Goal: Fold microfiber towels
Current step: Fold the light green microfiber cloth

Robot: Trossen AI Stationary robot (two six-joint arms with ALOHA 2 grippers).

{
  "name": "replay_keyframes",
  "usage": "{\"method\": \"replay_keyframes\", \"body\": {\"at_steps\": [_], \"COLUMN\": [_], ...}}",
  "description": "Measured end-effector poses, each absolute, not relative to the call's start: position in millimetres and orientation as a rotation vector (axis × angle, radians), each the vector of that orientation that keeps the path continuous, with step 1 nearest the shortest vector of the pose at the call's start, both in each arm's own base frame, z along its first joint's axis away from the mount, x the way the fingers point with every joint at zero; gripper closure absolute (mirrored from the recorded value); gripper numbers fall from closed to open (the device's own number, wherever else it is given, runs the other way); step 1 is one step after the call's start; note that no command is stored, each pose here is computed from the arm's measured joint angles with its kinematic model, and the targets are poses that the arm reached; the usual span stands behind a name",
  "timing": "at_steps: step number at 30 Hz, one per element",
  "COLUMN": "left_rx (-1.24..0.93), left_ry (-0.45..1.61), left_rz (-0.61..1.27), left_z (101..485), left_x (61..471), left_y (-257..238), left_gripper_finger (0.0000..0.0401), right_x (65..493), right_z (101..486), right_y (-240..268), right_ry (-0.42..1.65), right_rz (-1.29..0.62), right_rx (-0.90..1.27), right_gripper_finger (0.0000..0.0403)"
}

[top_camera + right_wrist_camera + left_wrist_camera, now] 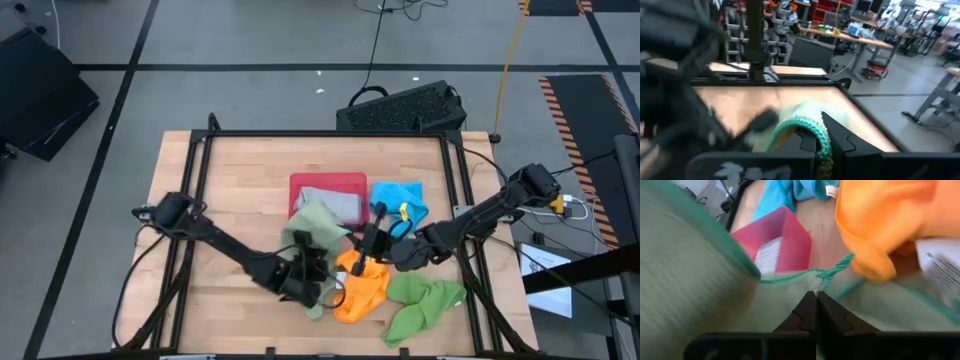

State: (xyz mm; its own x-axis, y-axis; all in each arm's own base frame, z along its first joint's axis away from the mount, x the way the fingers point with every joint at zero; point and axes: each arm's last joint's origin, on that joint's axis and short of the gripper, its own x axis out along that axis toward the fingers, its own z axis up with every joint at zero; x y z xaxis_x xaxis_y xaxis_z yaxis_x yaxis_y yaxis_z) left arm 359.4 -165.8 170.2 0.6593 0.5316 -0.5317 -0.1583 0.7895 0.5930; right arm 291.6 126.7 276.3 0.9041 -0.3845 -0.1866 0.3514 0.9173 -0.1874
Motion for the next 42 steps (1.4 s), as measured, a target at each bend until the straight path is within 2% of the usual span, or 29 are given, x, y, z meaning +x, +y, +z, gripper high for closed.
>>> {"method": "replay_keyframes", "body": {"at_steps": [6,12,16,22,26,36,42], "left_rx": [0.507,0.392,0.408,0.312,0.239,0.123,0.077], "left_ry": [0.719,0.727,0.757,0.812,0.818,0.707,0.688], "left_rz": [0.368,0.115,0.164,0.278,0.251,0.142,0.047], "left_z": [218,260,265,235,204,160,154], "left_x": [315,265,239,228,227,222,218], "left_y": [-189,-214,-216,-206,-201,-199,-203], "left_gripper_finger": [0.0397,0.0396,0.0395,0.0394,0.0381,0.0255,0.0210], "right_x": [293,300,313,322,322,325,330], "right_z": [275,269,255,233,222,216,216], "right_y": [131,136,142,143,139,123,110], "right_ry": [0.226,0.212,0.200,0.259,0.345,0.403,0.403], "right_rz": [-0.245,-0.193,-0.139,-0.157,-0.177,-0.237,-0.277], "right_rx": [-0.040,0.018,0.032,0.016,-0.004,0.009,0.038], "right_gripper_finger": [0.0401,0.0401,0.0401,0.0401,0.0401,0.0401,0.0401]}}
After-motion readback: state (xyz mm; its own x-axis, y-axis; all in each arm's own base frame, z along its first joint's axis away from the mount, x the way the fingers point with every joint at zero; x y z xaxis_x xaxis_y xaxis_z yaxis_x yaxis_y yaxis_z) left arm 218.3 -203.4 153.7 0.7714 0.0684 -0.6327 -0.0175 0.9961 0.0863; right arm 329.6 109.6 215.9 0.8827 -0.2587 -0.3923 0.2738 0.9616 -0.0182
